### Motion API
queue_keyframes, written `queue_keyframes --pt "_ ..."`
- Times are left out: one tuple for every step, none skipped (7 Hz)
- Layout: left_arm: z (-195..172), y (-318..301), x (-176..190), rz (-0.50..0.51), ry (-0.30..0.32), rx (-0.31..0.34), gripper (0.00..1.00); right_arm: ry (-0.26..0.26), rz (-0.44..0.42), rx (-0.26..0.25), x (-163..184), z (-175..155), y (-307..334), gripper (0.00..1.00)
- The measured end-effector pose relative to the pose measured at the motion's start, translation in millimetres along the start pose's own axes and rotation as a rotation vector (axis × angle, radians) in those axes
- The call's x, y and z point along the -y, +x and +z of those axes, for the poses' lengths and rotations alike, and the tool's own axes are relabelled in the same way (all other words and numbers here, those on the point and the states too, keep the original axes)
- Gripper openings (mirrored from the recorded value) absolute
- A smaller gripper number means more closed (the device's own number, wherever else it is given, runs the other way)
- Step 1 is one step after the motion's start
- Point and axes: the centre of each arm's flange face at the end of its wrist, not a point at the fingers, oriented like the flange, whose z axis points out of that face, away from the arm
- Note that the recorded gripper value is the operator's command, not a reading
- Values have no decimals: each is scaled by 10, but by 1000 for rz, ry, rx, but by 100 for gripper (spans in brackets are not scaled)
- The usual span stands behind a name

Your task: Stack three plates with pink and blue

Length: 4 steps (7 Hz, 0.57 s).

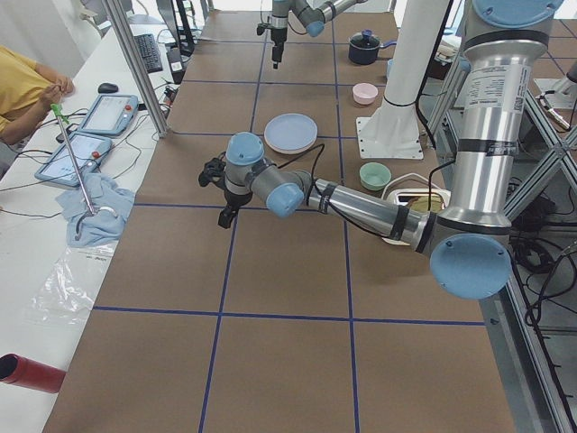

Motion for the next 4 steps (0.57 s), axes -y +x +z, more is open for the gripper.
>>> queue_keyframes --pt "-129 -394 -154 32 -3 25 100 -5 -52 -34 212 -285 502 100" --pt "-235 -712 -290 57 -13 33 100 -10 -92 -58 348 -553 962 100" --pt "-308 -983 -429 75 -22 44 100 -9 -119 -74 442 -827 1365 100" --pt "-344 -1129 -509 80 -27 51 100 -8 -137 -83 508 -1067 1669 100"
